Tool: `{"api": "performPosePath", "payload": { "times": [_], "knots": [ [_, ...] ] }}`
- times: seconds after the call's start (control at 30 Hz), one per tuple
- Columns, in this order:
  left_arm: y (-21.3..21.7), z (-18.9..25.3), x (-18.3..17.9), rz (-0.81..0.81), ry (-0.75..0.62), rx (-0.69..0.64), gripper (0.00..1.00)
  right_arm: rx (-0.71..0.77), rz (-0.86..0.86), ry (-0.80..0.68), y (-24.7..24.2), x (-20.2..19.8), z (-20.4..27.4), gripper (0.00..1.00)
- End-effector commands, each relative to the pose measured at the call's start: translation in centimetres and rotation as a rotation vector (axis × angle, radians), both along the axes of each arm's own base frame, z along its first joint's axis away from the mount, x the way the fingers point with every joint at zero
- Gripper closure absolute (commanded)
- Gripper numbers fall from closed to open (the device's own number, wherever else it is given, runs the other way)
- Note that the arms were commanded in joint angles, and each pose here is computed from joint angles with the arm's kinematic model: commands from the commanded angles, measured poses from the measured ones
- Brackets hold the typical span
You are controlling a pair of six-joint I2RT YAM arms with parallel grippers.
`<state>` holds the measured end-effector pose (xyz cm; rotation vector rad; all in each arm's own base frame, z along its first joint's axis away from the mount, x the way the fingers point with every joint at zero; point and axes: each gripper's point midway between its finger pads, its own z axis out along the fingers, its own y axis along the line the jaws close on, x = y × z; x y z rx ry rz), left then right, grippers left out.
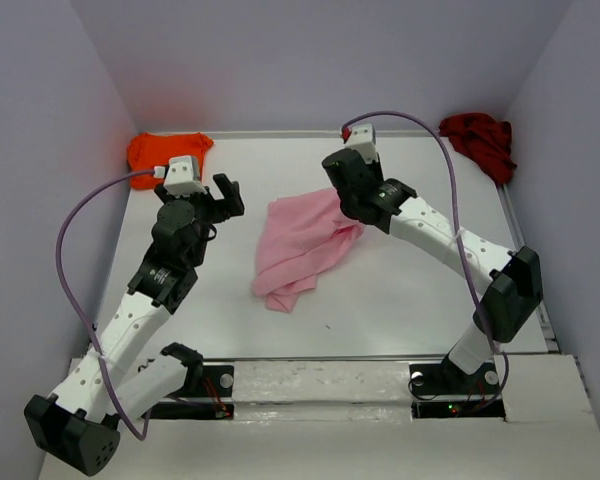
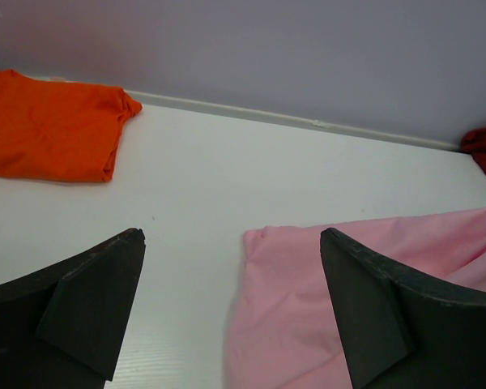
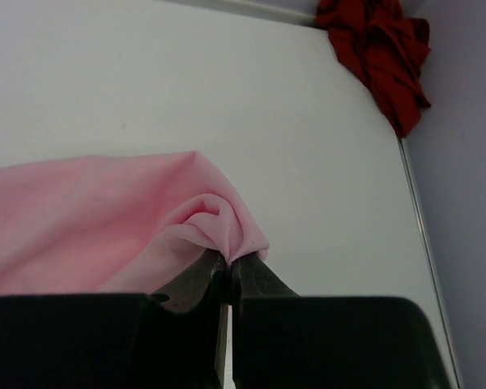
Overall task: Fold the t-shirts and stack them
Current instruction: Move the tshirt to the center of the board
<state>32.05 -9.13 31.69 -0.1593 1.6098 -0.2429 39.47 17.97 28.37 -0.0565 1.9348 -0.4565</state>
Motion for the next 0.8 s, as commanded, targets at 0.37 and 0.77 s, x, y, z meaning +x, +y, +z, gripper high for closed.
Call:
{"api": "performPosePath", "payload": {
  "times": [0.37,0.77],
  "knots": [
    [-1.6,2.5,0.1,-0.085,-0.054,-0.019,0.01,0.12,0.003,0.289,0.2,-3.5,-11.6,0.3],
    [-2.1,2.5,0.1,-0.108,-0.051,-0.023,0.01,0.106,0.062,0.41,2.0,-4.1,-17.8,0.33]
  ]
}}
